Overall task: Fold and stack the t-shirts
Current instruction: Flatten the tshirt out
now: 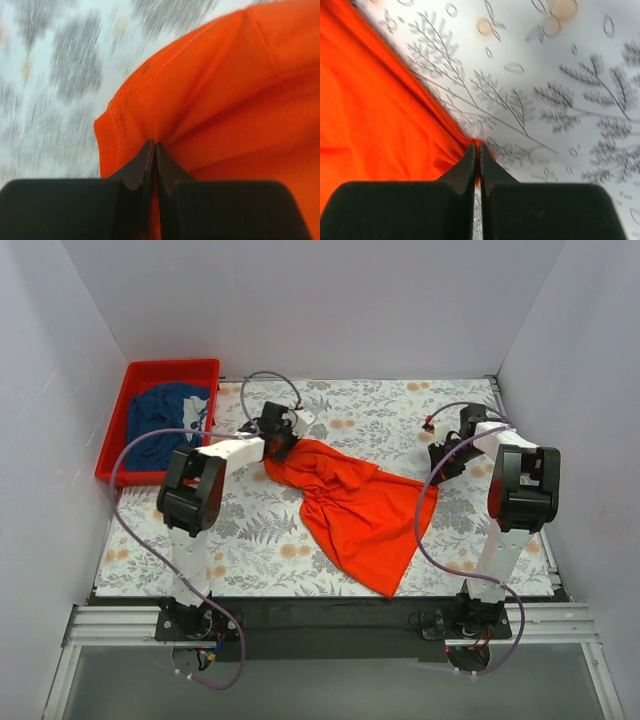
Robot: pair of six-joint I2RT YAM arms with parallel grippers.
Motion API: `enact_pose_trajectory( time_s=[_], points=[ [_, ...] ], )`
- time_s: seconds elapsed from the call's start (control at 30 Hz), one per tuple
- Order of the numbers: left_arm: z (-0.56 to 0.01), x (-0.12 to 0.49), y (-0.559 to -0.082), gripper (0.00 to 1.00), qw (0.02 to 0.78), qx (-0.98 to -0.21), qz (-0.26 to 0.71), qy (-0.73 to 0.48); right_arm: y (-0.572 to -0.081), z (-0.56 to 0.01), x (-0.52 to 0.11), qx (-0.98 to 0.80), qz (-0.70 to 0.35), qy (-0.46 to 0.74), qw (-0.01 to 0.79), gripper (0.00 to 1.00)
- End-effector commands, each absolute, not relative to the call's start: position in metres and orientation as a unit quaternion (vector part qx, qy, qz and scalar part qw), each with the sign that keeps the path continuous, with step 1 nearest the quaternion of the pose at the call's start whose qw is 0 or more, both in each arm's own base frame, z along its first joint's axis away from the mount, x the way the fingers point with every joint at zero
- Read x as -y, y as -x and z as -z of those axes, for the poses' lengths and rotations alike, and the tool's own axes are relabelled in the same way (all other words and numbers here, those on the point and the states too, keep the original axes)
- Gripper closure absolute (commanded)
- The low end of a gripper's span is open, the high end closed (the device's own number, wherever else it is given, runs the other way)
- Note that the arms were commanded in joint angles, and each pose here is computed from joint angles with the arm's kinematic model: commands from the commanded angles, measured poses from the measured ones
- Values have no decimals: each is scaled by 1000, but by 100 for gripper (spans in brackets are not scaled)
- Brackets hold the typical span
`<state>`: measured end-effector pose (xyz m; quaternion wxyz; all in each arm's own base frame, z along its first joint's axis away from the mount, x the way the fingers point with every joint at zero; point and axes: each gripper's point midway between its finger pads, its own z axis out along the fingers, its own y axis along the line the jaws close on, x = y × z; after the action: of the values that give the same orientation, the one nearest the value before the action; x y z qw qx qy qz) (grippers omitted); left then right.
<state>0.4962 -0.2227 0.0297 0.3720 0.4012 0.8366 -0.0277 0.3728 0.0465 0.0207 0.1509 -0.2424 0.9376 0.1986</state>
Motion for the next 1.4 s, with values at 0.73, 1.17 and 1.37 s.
enact_pose_trajectory(
  time_s=[0.73,1.17,1.37],
  points=[
    [-122,146,-348,37,297,-899,119,-298,-339,-28,-14,-934,-178,288,111,99],
    [-78,181,-465,36,262,-919,171,-241,-361,-45,-14,-933,-179,288,118,63],
    [-66,180,-467,36,252,-922,175,-236,-363,-39,-8,-932,-179,297,104,51]
  ],
)
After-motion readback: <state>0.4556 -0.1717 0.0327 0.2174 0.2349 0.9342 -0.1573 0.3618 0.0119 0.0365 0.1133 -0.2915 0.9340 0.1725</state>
